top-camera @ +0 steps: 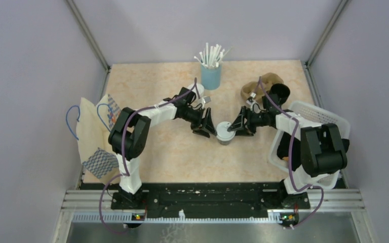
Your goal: Pack the takeout coffee
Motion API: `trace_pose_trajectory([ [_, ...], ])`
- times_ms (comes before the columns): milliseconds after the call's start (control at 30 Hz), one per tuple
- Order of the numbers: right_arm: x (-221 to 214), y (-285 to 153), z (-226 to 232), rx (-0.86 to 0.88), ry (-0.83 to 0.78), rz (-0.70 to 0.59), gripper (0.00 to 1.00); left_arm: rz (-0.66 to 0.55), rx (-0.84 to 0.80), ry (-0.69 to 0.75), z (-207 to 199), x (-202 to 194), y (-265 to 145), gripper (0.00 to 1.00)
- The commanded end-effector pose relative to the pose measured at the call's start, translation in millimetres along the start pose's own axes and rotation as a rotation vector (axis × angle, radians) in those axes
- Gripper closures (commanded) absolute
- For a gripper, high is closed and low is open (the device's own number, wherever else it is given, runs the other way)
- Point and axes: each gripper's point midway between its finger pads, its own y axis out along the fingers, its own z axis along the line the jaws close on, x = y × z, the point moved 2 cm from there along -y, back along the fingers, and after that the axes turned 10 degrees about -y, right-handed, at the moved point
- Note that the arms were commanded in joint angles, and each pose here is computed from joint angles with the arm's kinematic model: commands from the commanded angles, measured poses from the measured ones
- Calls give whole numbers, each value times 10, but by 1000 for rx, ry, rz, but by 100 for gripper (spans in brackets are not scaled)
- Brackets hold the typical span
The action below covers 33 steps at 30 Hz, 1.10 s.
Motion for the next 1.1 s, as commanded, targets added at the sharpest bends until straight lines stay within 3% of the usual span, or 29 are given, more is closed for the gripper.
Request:
trace_pose_trajectory([
  [0, 213, -60, 76, -26, -37, -46, 41, -86, 72, 101, -63, 212, -71, 34],
  [267, 283, -121, 165, -21, -48, -60, 35, -96, 15, 159, -360, 301, -220, 24],
  [500, 343, -303, 192, -22, -31, -113, 30, -103, 3, 154, -418, 344, -236, 22],
  [667, 389, -477, 93, -29, 7, -164, 34, -93, -28, 127, -402, 423, -155, 30],
  [700, 377, -484, 64, -31, 14, -164, 39, -90, -30, 121, -383, 433, -134, 32],
  [1067, 147, -335, -118, -41, 24, -66, 54, -61, -33, 84, -246, 410, -27, 40],
])
